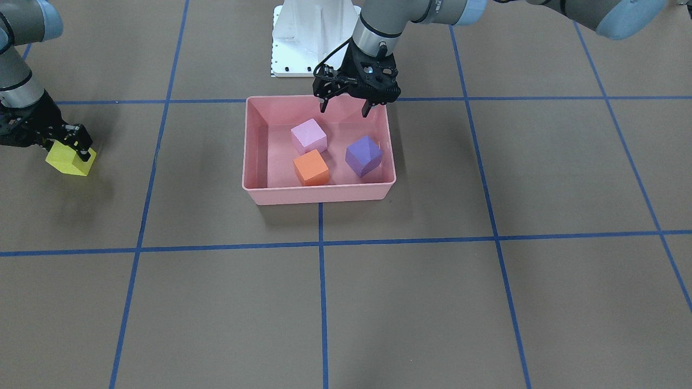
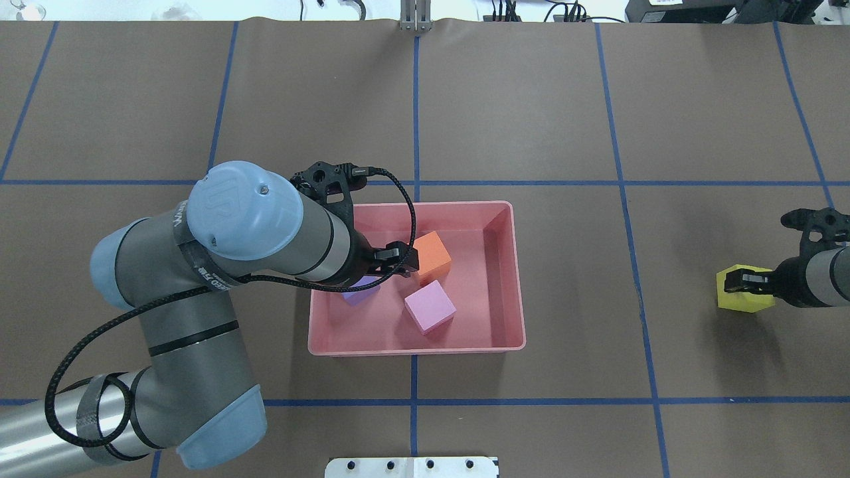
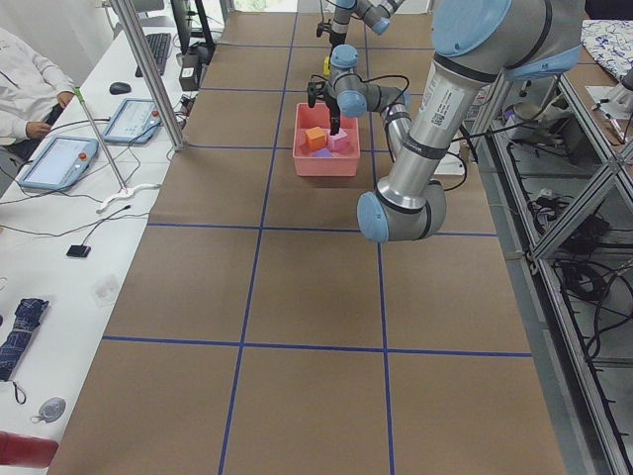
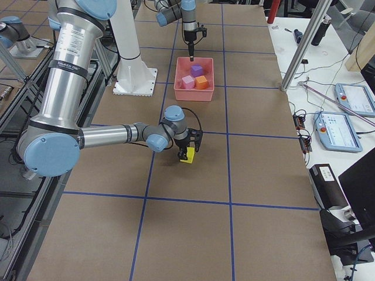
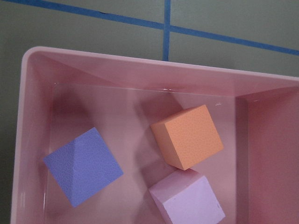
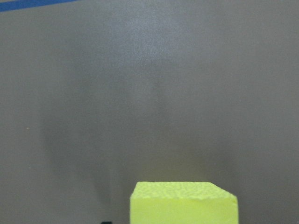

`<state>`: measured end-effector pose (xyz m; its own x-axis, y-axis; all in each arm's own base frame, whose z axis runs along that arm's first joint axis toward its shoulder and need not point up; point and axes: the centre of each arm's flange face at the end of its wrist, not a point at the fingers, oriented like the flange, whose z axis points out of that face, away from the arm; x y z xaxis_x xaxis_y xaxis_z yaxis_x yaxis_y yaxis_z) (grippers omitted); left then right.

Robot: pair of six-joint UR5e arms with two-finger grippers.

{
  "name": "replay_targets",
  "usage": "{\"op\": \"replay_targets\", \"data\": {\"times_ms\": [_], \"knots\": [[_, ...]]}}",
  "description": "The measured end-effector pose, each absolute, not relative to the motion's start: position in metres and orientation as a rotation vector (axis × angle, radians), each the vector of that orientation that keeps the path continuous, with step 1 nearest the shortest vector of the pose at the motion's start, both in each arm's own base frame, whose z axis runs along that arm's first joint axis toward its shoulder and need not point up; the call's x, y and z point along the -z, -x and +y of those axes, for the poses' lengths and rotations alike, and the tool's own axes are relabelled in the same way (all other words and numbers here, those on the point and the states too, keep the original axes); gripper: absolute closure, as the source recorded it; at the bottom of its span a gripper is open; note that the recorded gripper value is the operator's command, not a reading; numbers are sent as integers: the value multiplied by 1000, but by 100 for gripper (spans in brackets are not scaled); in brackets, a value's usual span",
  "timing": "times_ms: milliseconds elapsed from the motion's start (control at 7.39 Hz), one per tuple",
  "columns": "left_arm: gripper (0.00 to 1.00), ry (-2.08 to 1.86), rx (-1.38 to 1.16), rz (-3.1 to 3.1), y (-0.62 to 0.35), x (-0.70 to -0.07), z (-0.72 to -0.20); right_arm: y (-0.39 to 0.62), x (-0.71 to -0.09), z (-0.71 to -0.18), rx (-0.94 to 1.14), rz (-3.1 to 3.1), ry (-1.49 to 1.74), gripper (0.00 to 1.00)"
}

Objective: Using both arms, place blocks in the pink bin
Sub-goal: 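Grasp the yellow cube with the right gripper while the left gripper withdraws, then carry the yellow cube into the pink bin and release it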

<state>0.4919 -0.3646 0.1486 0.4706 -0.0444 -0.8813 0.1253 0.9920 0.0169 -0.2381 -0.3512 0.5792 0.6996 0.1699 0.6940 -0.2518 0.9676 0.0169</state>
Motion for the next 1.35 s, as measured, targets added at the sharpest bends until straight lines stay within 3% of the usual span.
{"op": "replay_targets", "data": {"times_ms": [271,541,947,1353], "knots": [[0,-98,94,1083,-477,-149,-364,236,-545,-355,-231,-818,-132,100],[0,-168,8,1018,-424,-200,-361,220,-500,-386,-270,-903,-111,100],[0,-277,-189,863,-330,-290,-392,240,-377,-435,-376,-937,-39,100],[0,-299,-385,820,-230,-360,-441,332,-257,-433,-477,-900,30,100]]}}
